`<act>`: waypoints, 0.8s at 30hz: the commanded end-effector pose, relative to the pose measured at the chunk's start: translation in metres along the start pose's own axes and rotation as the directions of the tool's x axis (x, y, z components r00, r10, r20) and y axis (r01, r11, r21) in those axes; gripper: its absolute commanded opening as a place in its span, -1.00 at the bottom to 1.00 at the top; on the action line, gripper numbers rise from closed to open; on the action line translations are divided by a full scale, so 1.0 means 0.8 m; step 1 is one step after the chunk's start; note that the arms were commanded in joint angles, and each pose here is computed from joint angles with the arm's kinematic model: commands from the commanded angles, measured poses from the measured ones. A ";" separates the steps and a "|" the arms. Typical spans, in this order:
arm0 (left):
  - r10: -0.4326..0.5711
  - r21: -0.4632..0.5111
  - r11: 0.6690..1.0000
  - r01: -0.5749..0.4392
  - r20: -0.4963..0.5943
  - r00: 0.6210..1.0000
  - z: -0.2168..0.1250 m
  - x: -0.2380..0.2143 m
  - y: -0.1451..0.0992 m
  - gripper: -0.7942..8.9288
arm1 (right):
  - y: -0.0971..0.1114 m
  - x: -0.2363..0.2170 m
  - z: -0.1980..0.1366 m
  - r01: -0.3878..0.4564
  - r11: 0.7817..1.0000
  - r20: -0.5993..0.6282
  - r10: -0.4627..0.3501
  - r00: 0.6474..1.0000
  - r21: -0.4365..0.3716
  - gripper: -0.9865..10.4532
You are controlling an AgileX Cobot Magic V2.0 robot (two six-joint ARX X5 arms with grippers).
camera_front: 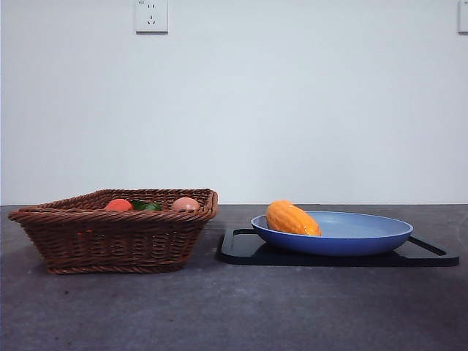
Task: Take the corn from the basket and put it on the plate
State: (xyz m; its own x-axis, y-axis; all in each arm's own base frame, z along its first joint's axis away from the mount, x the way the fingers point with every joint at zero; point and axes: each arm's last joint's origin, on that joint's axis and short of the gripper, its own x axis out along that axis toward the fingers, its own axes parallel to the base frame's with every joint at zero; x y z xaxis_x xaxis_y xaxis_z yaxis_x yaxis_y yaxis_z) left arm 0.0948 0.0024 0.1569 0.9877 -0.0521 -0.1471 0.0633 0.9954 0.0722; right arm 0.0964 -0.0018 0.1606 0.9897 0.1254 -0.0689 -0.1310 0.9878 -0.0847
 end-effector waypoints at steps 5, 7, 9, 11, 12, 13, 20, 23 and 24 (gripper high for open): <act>-0.003 -0.008 1.000 0.003 -0.035 0.999 -0.011 0.003 -0.001 -0.82 | 0.001 0.000 -0.012 -0.004 0.999 -0.087 0.007 0.996 0.032 -0.82; -0.003 -0.008 1.000 0.003 -0.035 0.999 -0.011 0.003 -0.001 -0.82 | 0.001 0.000 -0.012 -0.004 1.000 -0.083 0.006 0.997 0.030 -0.82; -0.003 -0.008 1.000 0.003 -0.035 0.999 -0.011 0.003 -0.001 -0.82 | 0.001 0.000 -0.012 -0.004 1.000 -0.080 0.006 0.997 0.030 -0.82; -0.003 -0.008 1.000 0.003 -0.035 0.999 -0.011 0.003 -0.001 -0.82 | 0.001 0.000 -0.012 -0.004 1.000 -0.080 0.006 0.997 0.030 -0.82; -0.003 -0.008 1.000 0.003 -0.035 0.999 -0.011 0.003 -0.001 -0.82 | 0.001 0.000 -0.012 -0.004 1.000 -0.080 0.006 0.997 0.030 -0.82; -0.003 -0.008 1.000 0.003 -0.035 0.999 -0.011 0.003 -0.001 -0.82 | 0.001 0.000 -0.012 -0.004 1.000 -0.080 0.006 0.997 0.030 -0.82; -0.003 -0.008 1.000 0.003 -0.035 0.999 -0.011 0.003 -0.001 -0.82 | 0.001 0.000 -0.012 -0.004 1.000 -0.080 0.006 0.997 0.030 -0.82; -0.003 -0.008 1.000 0.003 -0.035 0.999 -0.011 0.003 -0.001 -0.82 | 0.001 0.000 -0.012 -0.004 1.000 -0.080 0.006 0.997 0.030 -0.82; -0.003 -0.008 1.000 0.003 -0.035 0.999 -0.011 0.003 -0.001 -0.82 | 0.001 0.000 -0.012 -0.004 1.000 -0.080 0.006 0.997 0.030 -0.82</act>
State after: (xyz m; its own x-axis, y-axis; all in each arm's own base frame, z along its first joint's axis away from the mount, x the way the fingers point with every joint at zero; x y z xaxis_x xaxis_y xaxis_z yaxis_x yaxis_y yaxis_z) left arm 0.0948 0.0024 0.1569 0.9877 -0.0521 -0.1471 0.0633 0.9954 0.0722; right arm 0.0957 -0.0017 0.1533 0.9815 0.1256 -0.1446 -0.1363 0.9885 -0.0661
